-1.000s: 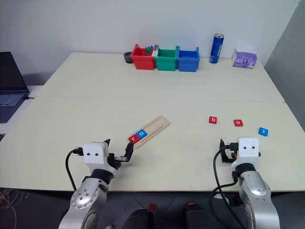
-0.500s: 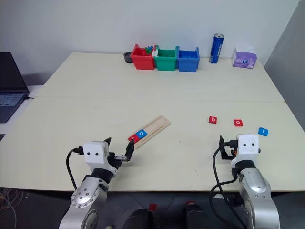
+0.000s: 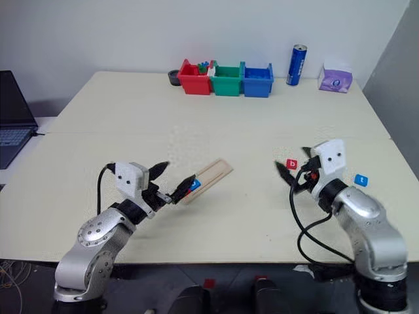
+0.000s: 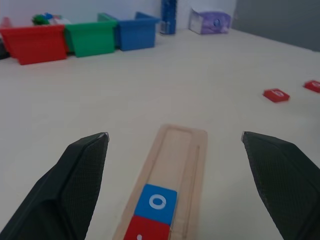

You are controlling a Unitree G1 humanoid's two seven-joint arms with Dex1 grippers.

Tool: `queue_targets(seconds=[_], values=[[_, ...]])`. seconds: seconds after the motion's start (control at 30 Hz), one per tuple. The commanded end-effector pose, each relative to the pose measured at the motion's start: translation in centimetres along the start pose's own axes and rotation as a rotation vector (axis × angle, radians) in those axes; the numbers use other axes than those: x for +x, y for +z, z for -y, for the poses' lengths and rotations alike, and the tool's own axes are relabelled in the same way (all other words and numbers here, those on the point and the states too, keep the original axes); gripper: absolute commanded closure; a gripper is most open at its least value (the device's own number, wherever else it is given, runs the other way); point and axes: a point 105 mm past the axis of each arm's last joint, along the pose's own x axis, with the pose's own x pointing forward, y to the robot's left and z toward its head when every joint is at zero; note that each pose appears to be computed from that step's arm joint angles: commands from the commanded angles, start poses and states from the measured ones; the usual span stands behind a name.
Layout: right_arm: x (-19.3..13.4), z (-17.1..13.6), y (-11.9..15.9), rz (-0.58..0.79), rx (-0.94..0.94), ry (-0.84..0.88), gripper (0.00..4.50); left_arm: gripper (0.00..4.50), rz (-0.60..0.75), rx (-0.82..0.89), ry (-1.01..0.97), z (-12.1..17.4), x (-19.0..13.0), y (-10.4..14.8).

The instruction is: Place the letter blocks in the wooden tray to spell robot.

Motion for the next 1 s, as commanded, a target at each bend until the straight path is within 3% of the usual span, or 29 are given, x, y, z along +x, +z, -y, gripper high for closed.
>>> queue_targets(seconds=[0.03, 0.23, 0.53, 1.0], values=[[-0.5, -2.0, 1.5, 0.008, 0.017, 0.242, 0.03, 0.00, 0.012, 0.030, -0.073, 0.5, 0.6, 0.7], [-0.6, -3.5, 1.0, -0.063, -0.027, 0.439, 0.03, 0.00, -0.021, 0.093, -0.099, -0.4, 1.7, 0.0], [0.3, -3.5, 1.1, -0.047, -0.035, 0.446, 0.03, 0.00, -0.080, 0.093, -0.134, -2.3, 1.7, -2.0], [0.3, -3.5, 1.1, -0.043, -0.045, 0.400, 0.03, 0.00, -0.143, 0.050, -0.190, -2.5, 1.9, -3.9]])
